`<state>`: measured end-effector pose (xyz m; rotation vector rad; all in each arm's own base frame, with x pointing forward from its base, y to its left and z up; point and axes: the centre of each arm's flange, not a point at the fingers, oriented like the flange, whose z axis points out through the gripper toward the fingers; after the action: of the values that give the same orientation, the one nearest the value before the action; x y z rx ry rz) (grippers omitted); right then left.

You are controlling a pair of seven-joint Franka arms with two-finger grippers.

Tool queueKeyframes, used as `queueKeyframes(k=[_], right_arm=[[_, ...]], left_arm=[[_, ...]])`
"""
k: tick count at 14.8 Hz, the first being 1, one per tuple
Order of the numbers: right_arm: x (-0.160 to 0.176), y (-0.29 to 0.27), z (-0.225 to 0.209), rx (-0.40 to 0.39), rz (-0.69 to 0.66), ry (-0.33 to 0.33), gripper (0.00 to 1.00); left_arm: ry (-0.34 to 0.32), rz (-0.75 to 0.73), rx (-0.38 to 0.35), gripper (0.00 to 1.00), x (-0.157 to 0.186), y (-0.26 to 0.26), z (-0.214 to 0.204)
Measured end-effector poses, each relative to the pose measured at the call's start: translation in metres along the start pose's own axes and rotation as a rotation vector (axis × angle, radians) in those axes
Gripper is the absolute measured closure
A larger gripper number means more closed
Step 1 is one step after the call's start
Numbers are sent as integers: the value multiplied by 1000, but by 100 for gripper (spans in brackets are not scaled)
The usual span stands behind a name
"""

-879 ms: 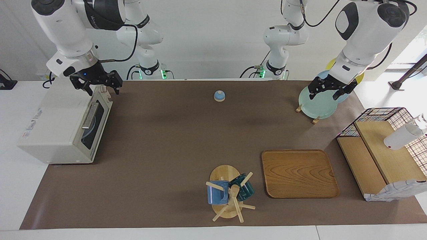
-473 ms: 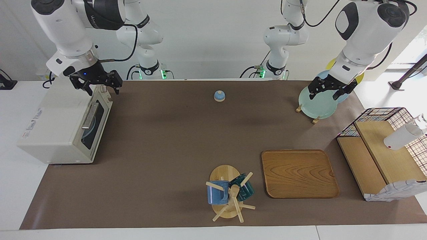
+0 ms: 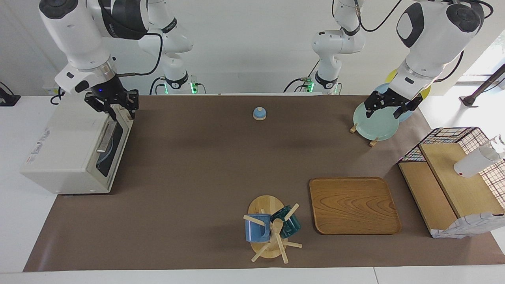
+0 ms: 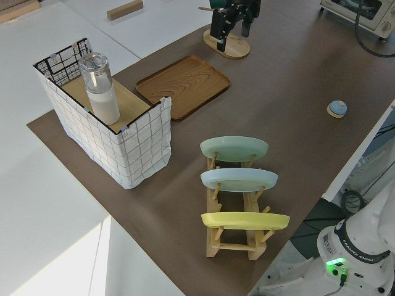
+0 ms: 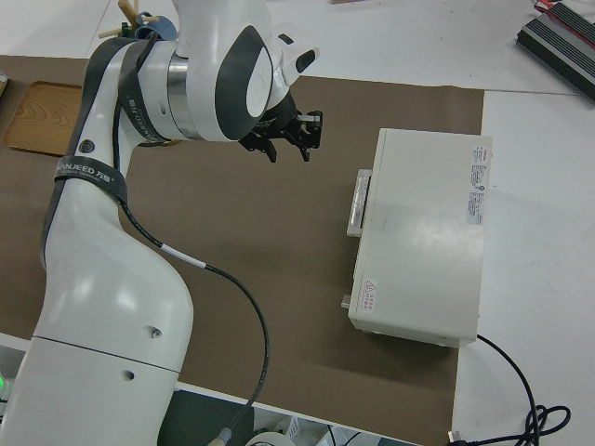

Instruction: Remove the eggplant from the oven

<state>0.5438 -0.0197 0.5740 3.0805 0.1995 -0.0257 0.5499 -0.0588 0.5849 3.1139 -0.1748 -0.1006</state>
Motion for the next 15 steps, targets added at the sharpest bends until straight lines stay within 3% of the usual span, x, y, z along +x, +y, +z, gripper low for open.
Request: queueKeyframes(k=[4, 5, 7, 10, 15], right_arm=[[-15, 31, 34, -58, -2, 18, 94], [-17, 36, 40, -94, 20, 6, 99], [-18, 40, 54, -150, 92, -17, 99], [-15, 42, 75, -166, 159, -49, 99], [-11, 51, 99, -234, 136, -78, 99]], left_arm=[[0, 0, 0, 0, 0, 0, 0], [0, 0, 0, 0, 0, 0, 0], [0, 0, 0, 0, 0, 0, 0], [0, 0, 0, 0, 0, 0, 0], [0, 0, 0, 0, 0, 0, 0]])
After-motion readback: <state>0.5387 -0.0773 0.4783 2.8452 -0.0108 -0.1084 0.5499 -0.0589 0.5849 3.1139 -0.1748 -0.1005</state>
